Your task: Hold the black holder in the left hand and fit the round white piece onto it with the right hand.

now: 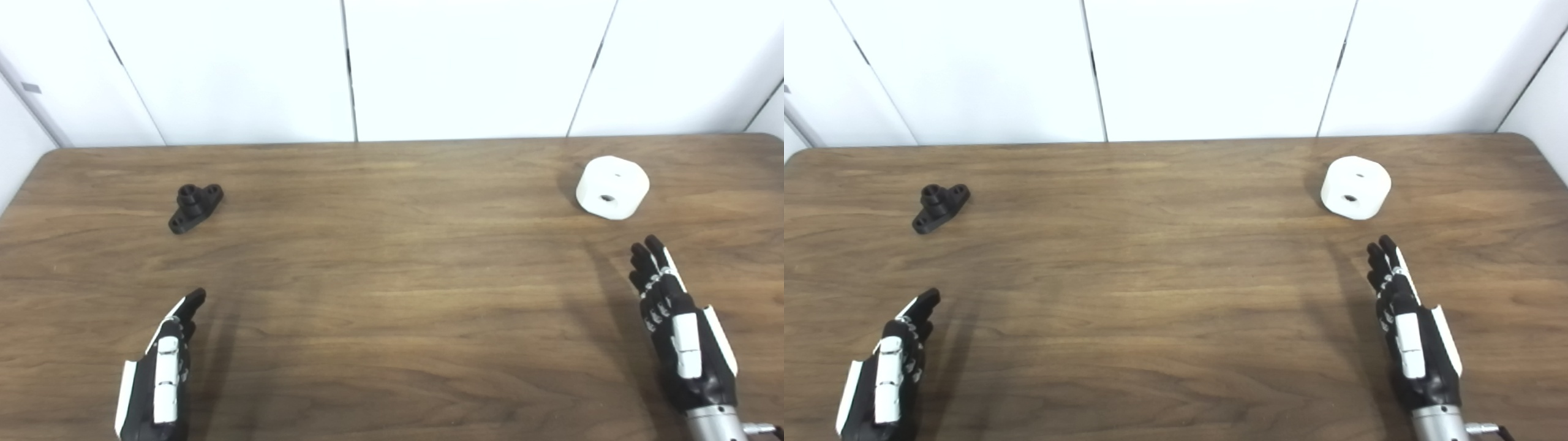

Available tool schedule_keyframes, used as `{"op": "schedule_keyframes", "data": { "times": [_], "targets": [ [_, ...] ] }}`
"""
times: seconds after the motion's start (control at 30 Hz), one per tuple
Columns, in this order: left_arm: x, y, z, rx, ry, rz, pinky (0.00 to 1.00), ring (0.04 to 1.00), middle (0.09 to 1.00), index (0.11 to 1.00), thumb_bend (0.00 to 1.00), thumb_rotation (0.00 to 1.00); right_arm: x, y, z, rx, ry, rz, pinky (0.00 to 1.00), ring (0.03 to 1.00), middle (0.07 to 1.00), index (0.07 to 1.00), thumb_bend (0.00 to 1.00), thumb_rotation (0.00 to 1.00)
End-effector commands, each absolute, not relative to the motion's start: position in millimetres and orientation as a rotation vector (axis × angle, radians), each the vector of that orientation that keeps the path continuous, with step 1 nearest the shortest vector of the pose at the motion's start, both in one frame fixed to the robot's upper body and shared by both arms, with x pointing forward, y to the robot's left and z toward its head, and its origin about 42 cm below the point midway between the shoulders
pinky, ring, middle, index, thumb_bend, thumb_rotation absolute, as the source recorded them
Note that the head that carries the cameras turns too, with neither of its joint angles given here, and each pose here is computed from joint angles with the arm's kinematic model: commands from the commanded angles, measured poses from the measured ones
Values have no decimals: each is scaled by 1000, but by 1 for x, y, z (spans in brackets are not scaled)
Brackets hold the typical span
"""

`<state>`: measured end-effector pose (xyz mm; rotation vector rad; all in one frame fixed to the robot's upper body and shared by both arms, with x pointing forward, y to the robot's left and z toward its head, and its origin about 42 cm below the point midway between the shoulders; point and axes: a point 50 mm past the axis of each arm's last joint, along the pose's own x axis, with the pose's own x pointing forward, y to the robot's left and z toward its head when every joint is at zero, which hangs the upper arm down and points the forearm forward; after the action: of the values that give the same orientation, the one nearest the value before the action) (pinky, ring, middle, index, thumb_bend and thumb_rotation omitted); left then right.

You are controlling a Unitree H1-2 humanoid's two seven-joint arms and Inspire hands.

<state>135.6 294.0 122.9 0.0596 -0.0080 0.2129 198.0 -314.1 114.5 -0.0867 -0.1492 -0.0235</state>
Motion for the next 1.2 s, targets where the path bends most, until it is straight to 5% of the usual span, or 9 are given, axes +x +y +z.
{"op": "schedule_keyframes", "data": {
  "times": [0.0,1.17],
  "targets": [
    [131,287,127,43,-23,220,1000,985,917,860,409,1000,193,-320,103,-82,-105,-40,1000,992,974,982,573,1000],
    [129,252,102,49,-9,210,949,950,905,823,450,1000,193,-352,89,-94,-50,-23,1000,1000,999,1000,671,1000]
  ]
}}
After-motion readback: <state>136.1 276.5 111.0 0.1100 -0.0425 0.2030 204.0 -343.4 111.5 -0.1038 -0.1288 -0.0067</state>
